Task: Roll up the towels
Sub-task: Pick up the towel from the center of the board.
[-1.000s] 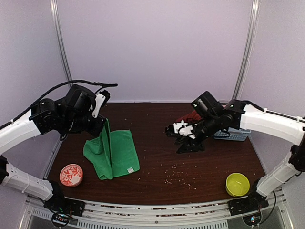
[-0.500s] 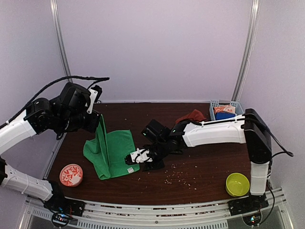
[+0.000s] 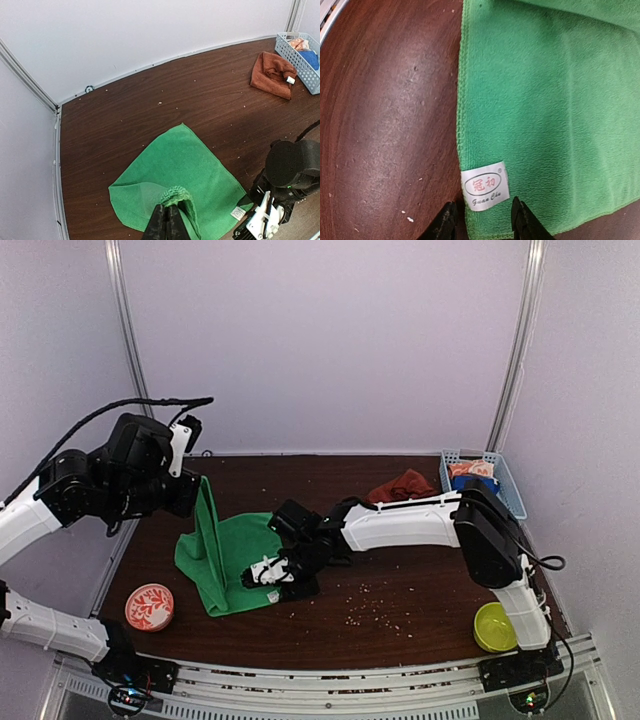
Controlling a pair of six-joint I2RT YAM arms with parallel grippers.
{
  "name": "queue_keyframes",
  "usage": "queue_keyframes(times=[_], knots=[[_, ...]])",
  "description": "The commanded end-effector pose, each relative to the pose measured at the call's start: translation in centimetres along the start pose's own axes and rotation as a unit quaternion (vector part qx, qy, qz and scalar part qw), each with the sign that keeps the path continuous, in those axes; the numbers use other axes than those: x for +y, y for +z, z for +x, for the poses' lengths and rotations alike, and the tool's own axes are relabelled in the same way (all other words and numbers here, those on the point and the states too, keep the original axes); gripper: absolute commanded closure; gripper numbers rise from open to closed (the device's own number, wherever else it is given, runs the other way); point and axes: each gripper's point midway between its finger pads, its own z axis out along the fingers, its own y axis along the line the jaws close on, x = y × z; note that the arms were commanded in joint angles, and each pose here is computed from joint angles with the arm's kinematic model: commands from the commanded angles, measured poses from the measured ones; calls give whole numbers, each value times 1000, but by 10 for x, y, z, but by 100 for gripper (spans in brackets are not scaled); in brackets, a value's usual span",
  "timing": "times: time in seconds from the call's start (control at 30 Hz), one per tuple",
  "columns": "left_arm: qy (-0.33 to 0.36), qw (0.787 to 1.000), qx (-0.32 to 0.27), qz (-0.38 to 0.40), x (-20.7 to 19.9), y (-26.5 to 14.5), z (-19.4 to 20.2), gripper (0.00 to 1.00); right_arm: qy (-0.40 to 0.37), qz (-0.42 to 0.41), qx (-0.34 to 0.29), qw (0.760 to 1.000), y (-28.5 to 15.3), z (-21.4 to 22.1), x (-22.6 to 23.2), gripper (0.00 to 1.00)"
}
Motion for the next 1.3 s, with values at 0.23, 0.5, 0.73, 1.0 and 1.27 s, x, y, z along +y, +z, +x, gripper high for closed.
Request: queue_keyframes(times=[0.23,0.5,0.73,1.0,1.27], knots=[[-4,1000,-15,-2,3,0,0,100,25,-32,71,997,7,33,15,57],[7,1000,-12,-10,3,6,3,100,89,-57,100,989,15,46,8,86],[22,999,-6,-24,4,15,10,100,131,21,63,989,-47,22,-27,100],[43,997,-20,-63,21,10,-6,100,198,149,-1,969,-210,31,-73,100],[31,996,-44,-75,35,-10,-18,100,263,238,-80,932,-336,82,-84,100]])
